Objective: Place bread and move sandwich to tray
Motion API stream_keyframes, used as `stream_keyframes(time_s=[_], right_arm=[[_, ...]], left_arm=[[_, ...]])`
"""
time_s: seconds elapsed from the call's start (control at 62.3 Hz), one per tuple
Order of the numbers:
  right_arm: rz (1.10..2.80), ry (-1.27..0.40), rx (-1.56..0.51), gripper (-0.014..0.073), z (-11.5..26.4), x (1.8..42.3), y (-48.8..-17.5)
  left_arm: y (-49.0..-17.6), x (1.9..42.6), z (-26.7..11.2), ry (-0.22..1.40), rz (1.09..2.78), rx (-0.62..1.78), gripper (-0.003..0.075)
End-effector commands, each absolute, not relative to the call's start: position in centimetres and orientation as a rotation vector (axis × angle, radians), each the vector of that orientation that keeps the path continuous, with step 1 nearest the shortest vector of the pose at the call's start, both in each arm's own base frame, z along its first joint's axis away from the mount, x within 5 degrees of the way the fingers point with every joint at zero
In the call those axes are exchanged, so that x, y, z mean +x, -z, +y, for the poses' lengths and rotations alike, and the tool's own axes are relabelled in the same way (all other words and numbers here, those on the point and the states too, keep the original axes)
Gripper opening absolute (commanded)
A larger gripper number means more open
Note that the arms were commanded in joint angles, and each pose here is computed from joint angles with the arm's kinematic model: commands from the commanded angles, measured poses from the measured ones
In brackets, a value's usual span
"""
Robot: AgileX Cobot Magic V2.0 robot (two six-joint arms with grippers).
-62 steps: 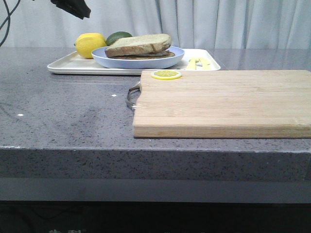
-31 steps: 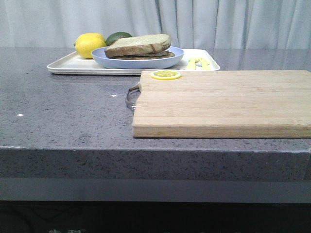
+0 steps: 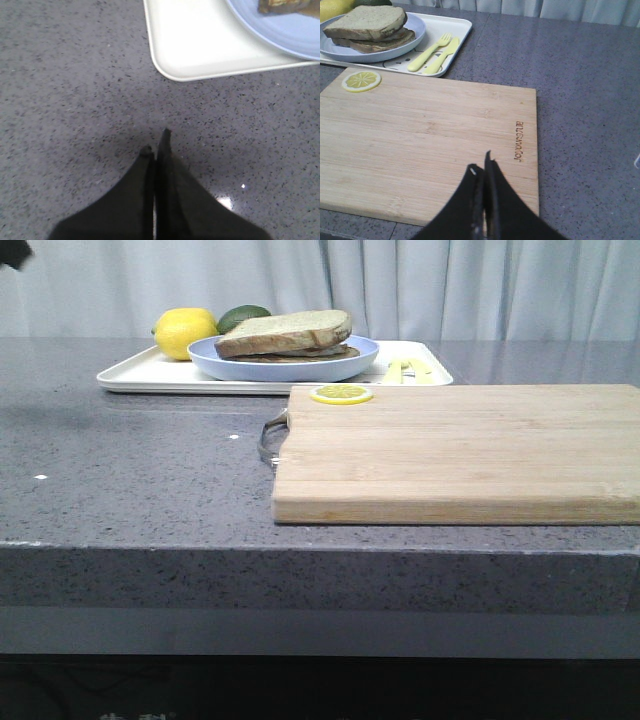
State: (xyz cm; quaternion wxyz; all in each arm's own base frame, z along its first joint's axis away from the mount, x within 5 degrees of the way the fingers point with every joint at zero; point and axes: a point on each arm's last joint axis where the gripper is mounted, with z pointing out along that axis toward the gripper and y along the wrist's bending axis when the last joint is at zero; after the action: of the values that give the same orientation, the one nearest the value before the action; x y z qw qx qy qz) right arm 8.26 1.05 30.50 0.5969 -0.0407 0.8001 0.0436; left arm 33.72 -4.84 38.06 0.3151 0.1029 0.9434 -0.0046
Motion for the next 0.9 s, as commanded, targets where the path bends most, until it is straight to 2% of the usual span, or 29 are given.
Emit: stream_keyframes(time_s=[0.0, 0.177, 0.321, 0.674, 0.883], right_arm=[[1.765, -0.095, -0.078, -0.0060, 1.0, 8.4, -32.0], [1.765, -0.095, -0.078, -0.0060, 1.0, 8.4, -32.0], [1.765, -0.095, -0.078, -0.0060, 1.0, 8.4, -32.0], [1.765, -0.095, -0.078, -0.0060, 1.0, 8.4, -32.0], [1.765, -0.095, -0.078, -0.0060, 1.0, 8.4, -32.0]], left_arm=[[-42.2, 30.0, -3.2, 0.021, 2.262, 0.177, -0.0019], [-43.1, 24.1, -0.7, -0.021, 2.131, 0.082, -0.0019], [-42.5, 19.4, 0.4, -0.051, 2.055, 0.030, -0.0019], [-37.1, 10.2, 0.0, 0.011, 1.810, -0.008, -0.0019], [-33.5, 6.3, -0.1, 0.026, 1.725, -0.014, -0.0019]])
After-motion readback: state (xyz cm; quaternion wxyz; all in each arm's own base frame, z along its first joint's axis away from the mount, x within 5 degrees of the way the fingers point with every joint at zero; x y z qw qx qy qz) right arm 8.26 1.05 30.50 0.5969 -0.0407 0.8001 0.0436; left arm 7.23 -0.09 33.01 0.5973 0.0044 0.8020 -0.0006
